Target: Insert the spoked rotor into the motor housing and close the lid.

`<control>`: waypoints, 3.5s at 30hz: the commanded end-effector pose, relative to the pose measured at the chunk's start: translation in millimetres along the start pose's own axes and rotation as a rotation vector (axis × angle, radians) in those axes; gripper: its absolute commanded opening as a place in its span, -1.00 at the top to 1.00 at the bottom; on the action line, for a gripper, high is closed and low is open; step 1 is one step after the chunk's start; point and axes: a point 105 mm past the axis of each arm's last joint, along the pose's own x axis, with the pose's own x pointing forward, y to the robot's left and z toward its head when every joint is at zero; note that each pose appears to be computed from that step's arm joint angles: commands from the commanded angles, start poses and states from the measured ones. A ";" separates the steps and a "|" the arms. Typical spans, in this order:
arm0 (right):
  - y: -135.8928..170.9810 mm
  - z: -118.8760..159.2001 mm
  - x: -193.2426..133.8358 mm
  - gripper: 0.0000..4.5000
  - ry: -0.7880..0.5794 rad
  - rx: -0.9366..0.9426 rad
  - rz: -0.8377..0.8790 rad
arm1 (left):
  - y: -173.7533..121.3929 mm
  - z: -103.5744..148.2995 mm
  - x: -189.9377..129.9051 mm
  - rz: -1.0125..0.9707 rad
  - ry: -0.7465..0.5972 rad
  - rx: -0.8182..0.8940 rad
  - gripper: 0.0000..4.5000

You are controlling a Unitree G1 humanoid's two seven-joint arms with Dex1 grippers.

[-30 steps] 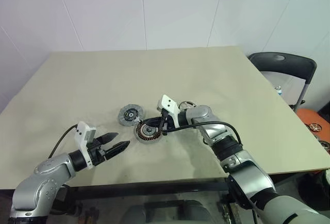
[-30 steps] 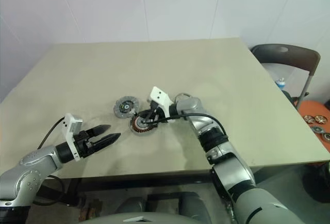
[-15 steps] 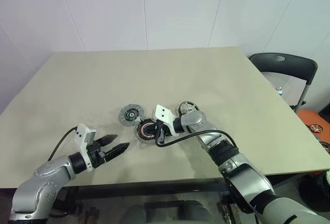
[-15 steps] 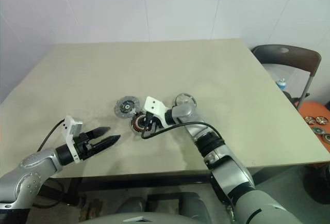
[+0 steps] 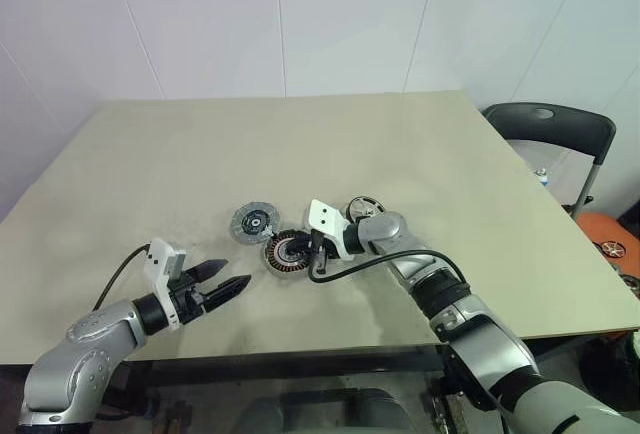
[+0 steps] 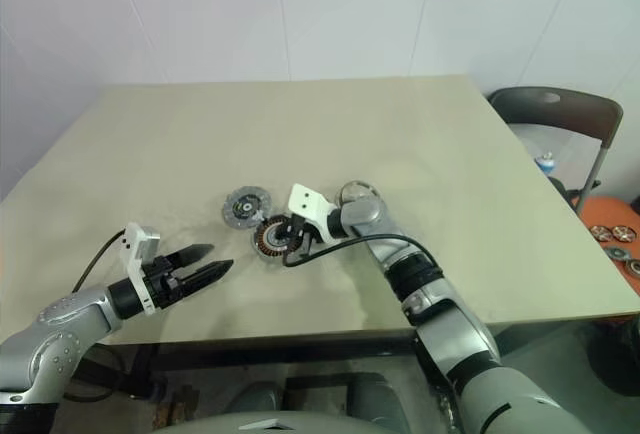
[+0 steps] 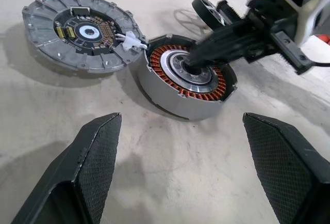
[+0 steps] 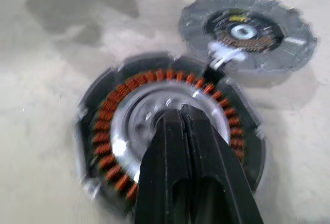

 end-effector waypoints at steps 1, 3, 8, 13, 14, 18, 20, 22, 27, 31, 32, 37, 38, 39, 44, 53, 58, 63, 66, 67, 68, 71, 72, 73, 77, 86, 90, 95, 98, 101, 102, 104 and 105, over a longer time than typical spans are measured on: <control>2.7 -10.9 -5.6 0.98 0.050 -0.013 0.028 | -0.7 13.6 -2.4 -0.001 -0.030 0.046 -0.78; 3.5 -10.3 -6.1 0.98 0.052 -0.018 0.037 | 0.1 14.4 -3.1 0.002 -0.033 0.046 -0.78; 0.2 3.3 1.2 0.98 0.003 -0.032 0.001 | 0.1 14.4 -2.7 0.003 -0.034 0.048 -0.78; -18.5 31.3 -3.6 0.98 -0.150 0.133 -0.069 | 0.3 14.3 -2.6 0.005 -0.038 0.045 -0.78; -20.5 34.2 -5.5 0.98 -0.165 0.146 -0.074 | 0.3 14.1 -2.5 0.005 -0.038 0.045 -0.78; -23.9 47.1 -10.2 0.98 -0.220 0.174 -0.074 | -0.4 14.5 -1.9 -0.001 -0.040 0.044 -0.78; -30.3 53.6 -13.2 0.98 -0.252 0.208 -0.102 | -0.9 15.8 -1.1 -0.004 -0.042 0.050 -0.78; -38.4 55.8 -17.3 0.98 -0.268 0.233 -0.143 | -1.6 17.8 -0.5 -0.006 -0.045 0.060 -0.78; -52.2 42.4 -47.6 0.98 -0.230 0.298 -0.165 | -13.7 32.3 0.6 -0.058 -0.067 0.094 -0.78; -25.8 28.9 -74.4 0.98 -0.148 0.326 0.015 | -23.8 27.4 0.5 -0.102 -0.022 0.133 -0.78; -19.0 19.2 -82.8 0.98 -0.102 0.326 0.044 | -26.4 25.0 0.4 -0.114 -0.007 0.142 -0.78; -1.9 -30.2 -106.5 0.98 0.104 0.279 0.035 | -24.0 7.5 -6.4 -0.116 0.083 0.242 -0.78; -2.3 -28.3 -105.6 0.98 0.082 0.296 0.021 | -23.7 8.2 -7.8 -0.114 0.073 0.243 -0.78; -3.5 -24.0 -102.6 0.98 0.050 0.313 0.004 | -21.3 10.5 -9.5 -0.103 0.058 0.247 -0.78; -1.6 10.2 -79.6 0.98 -0.092 0.306 -0.006 | 6.2 25.8 -21.2 0.009 0.007 0.315 -0.78; 16.7 53.3 -42.3 0.98 -0.193 0.250 0.096 | 13.0 41.2 -28.5 0.044 -0.032 0.334 -0.78; 4.2 42.5 -8.5 0.98 -0.159 0.245 0.009 | 1.1 36.8 -19.3 0.014 -0.045 0.308 -0.78; 6.5 35.9 6.8 0.98 -0.147 0.231 0.018 | -6.9 35.5 -16.2 0.000 -0.054 0.296 -0.78; 1.5 29.1 10.2 0.98 -0.135 0.235 -0.009 | -8.7 32.7 -15.8 -0.003 -0.050 0.290 -0.78; -1.2 27.0 11.3 0.98 -0.132 0.236 -0.025 | -9.1 32.3 -15.6 -0.003 -0.051 0.286 -0.78; -3.0 25.9 12.1 0.98 -0.131 0.237 -0.034 | -9.3 32.1 -15.5 -0.003 -0.053 0.284 -0.78; -7.8 26.9 15.2 0.98 -0.150 0.250 -0.058 | -10.6 30.4 -14.4 -0.008 -0.050 0.280 -0.78; -9.7 29.0 16.1 0.98 -0.162 0.260 -0.066 | -11.0 30.1 -14.0 -0.010 -0.050 0.278 -0.78; -11.4 30.4 16.8 0.98 -0.170 0.266 -0.073 | -11.2 29.8 -13.8 -0.011 -0.049 0.277 -0.78; -7.4 16.1 22.4 0.98 -0.109 0.222 -0.080 | -11.5 29.3 -12.8 -0.014 -0.050 0.274 -0.78; 5.7 -10.2 17.0 0.98 -0.028 0.187 -0.045 | -6.3 29.0 -14.9 0.000 -0.050 0.270 -0.78; -2.0 -1.4 15.0 0.98 -0.076 0.217 -0.078 | -6.9 28.8 -13.6 -0.002 -0.052 0.270 -0.78; -14.5 52.2 0.6 0.98 -0.334 0.408 -0.025 | -8.0 29.8 -11.8 -0.008 -0.058 0.271 -0.78; -12.9 60.9 -4.4 0.98 -0.350 0.395 0.002 | -8.5 29.8 -11.7 -0.011 -0.058 0.271 -0.78; -5.7 42.4 -0.8 0.98 -0.263 0.350 0.004 | -7.2 29.3 -12.7 -0.008 -0.054 0.272 -0.78; -3.2 34.6 1.2 0.98 -0.230 0.336 0.000 | -6.9 29.2 -12.9 -0.007 -0.053 0.273 -0.78; 1.0 18.3 5.8 0.98 -0.162 0.308 -0.013 | -6.9 29.3 -12.8 -0.006 -0.054 0.273 -0.78; 2.3 11.1 7.9 0.98 -0.137 0.304 -0.021 | -7.0 29.3 -12.7 -0.006 -0.054 0.274 -0.78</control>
